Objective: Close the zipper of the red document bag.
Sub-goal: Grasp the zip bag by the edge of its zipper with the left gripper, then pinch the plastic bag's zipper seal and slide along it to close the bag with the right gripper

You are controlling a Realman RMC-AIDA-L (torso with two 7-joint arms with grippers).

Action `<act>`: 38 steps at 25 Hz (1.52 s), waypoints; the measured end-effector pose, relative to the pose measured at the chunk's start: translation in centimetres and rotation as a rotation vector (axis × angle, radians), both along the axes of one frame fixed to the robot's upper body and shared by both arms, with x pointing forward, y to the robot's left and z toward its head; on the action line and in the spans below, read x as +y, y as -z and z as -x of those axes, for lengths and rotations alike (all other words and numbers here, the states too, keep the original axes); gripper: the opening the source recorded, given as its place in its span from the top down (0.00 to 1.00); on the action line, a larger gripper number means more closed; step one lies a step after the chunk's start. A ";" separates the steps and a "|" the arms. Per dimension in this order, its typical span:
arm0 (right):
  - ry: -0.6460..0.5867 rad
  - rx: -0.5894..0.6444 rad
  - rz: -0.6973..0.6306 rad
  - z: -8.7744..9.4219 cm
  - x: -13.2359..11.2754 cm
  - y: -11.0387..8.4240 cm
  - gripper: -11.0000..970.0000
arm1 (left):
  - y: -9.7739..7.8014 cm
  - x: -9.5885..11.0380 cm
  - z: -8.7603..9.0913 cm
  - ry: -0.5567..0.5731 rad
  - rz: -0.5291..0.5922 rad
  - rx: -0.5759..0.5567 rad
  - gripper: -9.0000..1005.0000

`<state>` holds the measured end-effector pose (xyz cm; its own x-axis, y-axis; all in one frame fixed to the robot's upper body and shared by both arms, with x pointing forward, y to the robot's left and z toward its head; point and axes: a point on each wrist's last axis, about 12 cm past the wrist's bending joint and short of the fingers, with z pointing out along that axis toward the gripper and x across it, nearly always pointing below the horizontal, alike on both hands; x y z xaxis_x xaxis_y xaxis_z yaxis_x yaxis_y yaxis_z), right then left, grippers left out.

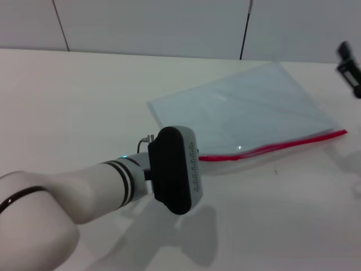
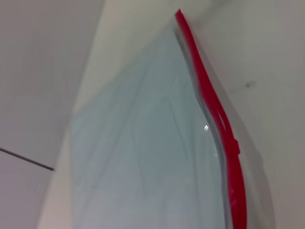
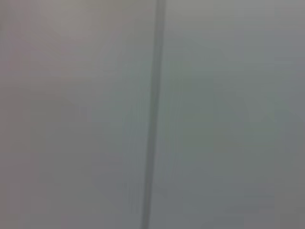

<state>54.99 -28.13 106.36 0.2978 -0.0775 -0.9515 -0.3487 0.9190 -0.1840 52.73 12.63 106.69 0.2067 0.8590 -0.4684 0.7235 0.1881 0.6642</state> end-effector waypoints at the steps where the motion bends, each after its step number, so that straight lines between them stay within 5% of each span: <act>1: -0.044 0.001 0.045 -0.1 0.4 0.0 0.12 | 0.1 0.1 0.0 0.001 0.011 -0.019 0.92; 9: -0.341 -0.129 0.451 0.9 4.2 0.9 0.12 | 0.2 1.1 0.4 0.006 0.072 -0.143 0.94; 14: -0.471 -0.155 0.550 1.4 5.5 1.4 0.12 | 0.2 1.2 0.4 0.004 0.076 -0.151 0.94; 26: -0.515 -0.126 0.808 0.7 6.8 3.4 0.15 | 0.1 1.1 0.8 0.013 0.082 -0.166 0.94; 34: -0.499 -0.131 0.849 0.5 7.0 3.7 0.18 | 0.1 1.1 1.0 0.011 0.091 -0.170 0.94; 38: -0.495 -0.149 0.871 0.5 7.1 3.7 0.29 | 0.0 1.1 1.1 0.013 0.092 -0.171 0.94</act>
<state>54.46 -21.00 102.62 0.5961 -0.5624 -0.5730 -0.5727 0.2024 -0.7944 51.68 13.70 106.69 0.3009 0.8108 -0.5021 0.6042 0.2453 0.7582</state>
